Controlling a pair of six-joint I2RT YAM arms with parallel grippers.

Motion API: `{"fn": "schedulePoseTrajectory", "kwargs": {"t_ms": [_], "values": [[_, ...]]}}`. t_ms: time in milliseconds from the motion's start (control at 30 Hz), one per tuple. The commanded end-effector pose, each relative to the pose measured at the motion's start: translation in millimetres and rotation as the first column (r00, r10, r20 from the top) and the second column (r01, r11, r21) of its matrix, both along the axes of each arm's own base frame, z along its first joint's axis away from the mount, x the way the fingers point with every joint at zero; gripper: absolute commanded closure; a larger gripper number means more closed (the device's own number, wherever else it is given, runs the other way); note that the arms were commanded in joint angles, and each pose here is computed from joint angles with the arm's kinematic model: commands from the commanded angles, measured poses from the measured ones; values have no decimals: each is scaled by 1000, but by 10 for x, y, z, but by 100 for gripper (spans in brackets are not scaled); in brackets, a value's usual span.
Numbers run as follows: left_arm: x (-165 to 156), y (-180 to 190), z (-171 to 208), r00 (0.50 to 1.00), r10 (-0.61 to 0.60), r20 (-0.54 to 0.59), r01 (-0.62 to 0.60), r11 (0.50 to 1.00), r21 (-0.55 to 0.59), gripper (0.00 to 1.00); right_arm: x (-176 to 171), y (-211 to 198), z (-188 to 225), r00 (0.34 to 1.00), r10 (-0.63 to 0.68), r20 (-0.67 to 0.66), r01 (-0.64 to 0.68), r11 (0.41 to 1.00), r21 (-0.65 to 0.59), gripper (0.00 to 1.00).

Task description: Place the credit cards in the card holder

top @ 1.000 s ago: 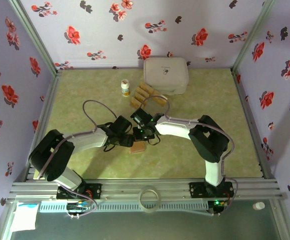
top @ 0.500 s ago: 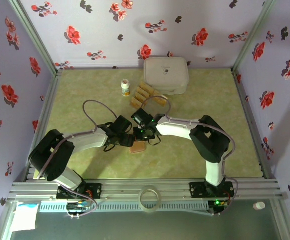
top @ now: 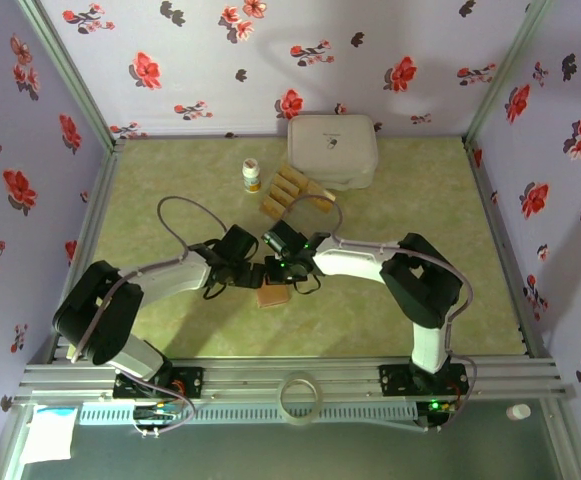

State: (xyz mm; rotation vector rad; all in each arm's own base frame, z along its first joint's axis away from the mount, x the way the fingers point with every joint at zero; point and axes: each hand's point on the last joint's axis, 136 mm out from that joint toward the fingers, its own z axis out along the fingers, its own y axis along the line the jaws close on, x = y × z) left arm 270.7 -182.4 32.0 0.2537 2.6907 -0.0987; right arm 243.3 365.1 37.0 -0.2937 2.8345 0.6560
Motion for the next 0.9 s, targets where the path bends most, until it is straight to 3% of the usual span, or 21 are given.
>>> {"fn": "schedulePoseTrajectory", "kwargs": {"t_ms": [0, 567, 867], "values": [[65, 32, 73, 1000, 0, 4, 0, 1000, 0, 5, -71, -9, 31, 1000, 7, -8, -6, 1000, 7, 100], [-48, 61, -236, 998, 7, -63, -6, 1000, 4, 6, -309, -197, -398, 999, 2, -35, -3, 1000, -29, 100], [-121, 116, -400, 996, 24, -88, -22, 1000, 19, 8, -480, -320, -669, 996, 50, 72, -46, 997, -58, 100]]}}
